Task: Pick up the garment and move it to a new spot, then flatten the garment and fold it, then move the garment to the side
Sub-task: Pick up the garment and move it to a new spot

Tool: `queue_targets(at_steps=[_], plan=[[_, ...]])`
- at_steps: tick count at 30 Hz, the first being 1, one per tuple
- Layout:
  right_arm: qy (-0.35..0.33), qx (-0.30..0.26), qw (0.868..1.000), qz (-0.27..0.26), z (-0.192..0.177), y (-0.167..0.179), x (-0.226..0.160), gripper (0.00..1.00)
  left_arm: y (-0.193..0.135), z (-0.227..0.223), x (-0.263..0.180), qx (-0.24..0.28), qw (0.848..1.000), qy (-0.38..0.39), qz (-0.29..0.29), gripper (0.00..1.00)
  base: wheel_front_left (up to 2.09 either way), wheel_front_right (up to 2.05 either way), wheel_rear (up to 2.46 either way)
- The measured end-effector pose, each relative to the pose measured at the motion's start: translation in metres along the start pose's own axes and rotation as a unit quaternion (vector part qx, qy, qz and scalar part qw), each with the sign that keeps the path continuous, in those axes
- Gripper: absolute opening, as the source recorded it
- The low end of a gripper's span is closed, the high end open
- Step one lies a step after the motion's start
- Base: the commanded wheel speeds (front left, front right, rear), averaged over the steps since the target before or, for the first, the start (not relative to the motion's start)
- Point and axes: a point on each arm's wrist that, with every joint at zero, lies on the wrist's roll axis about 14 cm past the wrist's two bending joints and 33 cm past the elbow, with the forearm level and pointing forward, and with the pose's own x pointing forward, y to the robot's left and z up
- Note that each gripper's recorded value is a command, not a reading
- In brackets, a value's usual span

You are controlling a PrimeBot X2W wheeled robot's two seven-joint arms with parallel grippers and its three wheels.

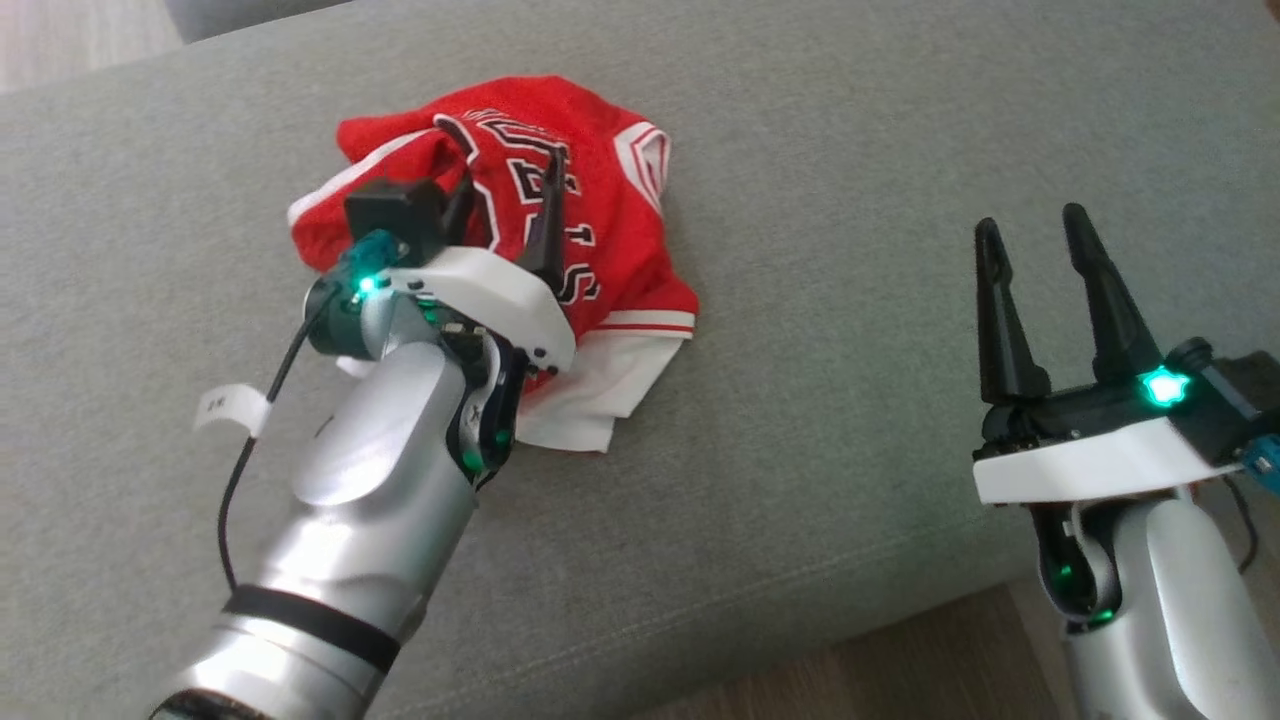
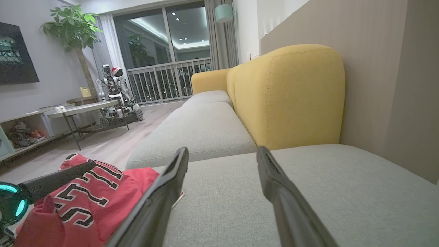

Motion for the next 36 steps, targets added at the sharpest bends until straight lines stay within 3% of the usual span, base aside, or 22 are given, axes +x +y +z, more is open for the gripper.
queue_targets(at_steps=[9, 17, 25, 36], plan=[[-0.007, 0.016, 0.999, 0.045, 0.000, 0.033, 0.011, 1.00, 0.032, 0.062, -0.031, 0.030, 0.994, -0.093, 0.052, 1.00, 0.00, 0.00, 0.00], [0.003, 0.030, 0.996, 0.080, -0.005, 0.060, -0.001, 1.00, 0.074, 0.037, -0.117, 0.025, 0.986, -0.087, 0.141, 1.00, 0.00, 0.00, 0.00], [0.005, 0.038, 0.994, 0.099, -0.001, 0.074, -0.018, 1.00, 0.083, 0.013, -0.200, -0.012, 0.972, -0.090, 0.218, 1.00, 0.00, 0.00, 0.00], [0.006, 0.038, 0.995, 0.096, 0.000, 0.072, -0.025, 1.00, 0.074, 0.017, -0.201, -0.002, 0.973, -0.099, 0.208, 1.00, 0.00, 0.00, 0.00]])
